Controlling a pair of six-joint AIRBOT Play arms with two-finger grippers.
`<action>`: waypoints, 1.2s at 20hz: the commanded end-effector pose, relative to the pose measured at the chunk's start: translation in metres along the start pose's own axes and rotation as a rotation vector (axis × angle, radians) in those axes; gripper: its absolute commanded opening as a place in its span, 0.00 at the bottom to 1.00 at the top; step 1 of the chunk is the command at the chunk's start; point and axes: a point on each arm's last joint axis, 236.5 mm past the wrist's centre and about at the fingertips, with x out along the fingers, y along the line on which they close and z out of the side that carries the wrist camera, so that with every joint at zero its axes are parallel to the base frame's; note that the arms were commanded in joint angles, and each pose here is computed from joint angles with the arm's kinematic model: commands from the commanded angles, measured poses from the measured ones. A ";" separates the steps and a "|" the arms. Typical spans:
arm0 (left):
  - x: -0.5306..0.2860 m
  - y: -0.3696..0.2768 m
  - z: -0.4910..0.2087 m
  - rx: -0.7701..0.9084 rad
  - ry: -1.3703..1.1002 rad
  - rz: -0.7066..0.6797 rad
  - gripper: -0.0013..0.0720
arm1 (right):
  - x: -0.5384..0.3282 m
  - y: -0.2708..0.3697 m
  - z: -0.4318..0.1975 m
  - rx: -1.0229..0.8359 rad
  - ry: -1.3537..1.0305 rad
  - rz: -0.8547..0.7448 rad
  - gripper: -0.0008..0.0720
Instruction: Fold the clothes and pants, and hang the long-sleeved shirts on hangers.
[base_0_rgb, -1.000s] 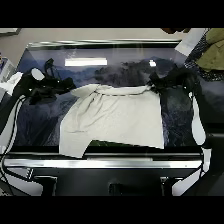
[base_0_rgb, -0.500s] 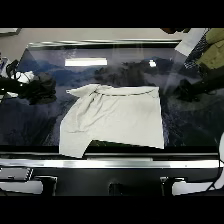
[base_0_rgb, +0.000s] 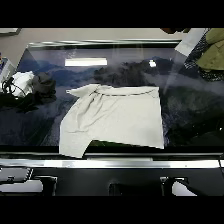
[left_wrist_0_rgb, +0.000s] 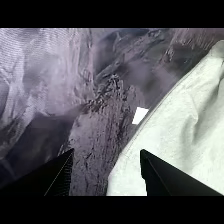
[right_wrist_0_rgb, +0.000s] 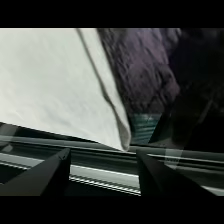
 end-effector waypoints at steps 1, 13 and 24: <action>0.002 0.004 -0.001 -0.007 -0.001 0.002 0.67 | 0.033 -0.016 -0.025 0.039 0.040 -0.008 0.67; 0.007 0.006 -0.004 -0.015 0.005 0.003 0.77 | 0.045 0.006 -0.003 0.079 -0.073 0.111 0.22; 0.078 -0.026 -0.050 0.076 0.151 -0.220 0.76 | 0.034 0.014 -0.003 0.060 -0.110 0.120 0.06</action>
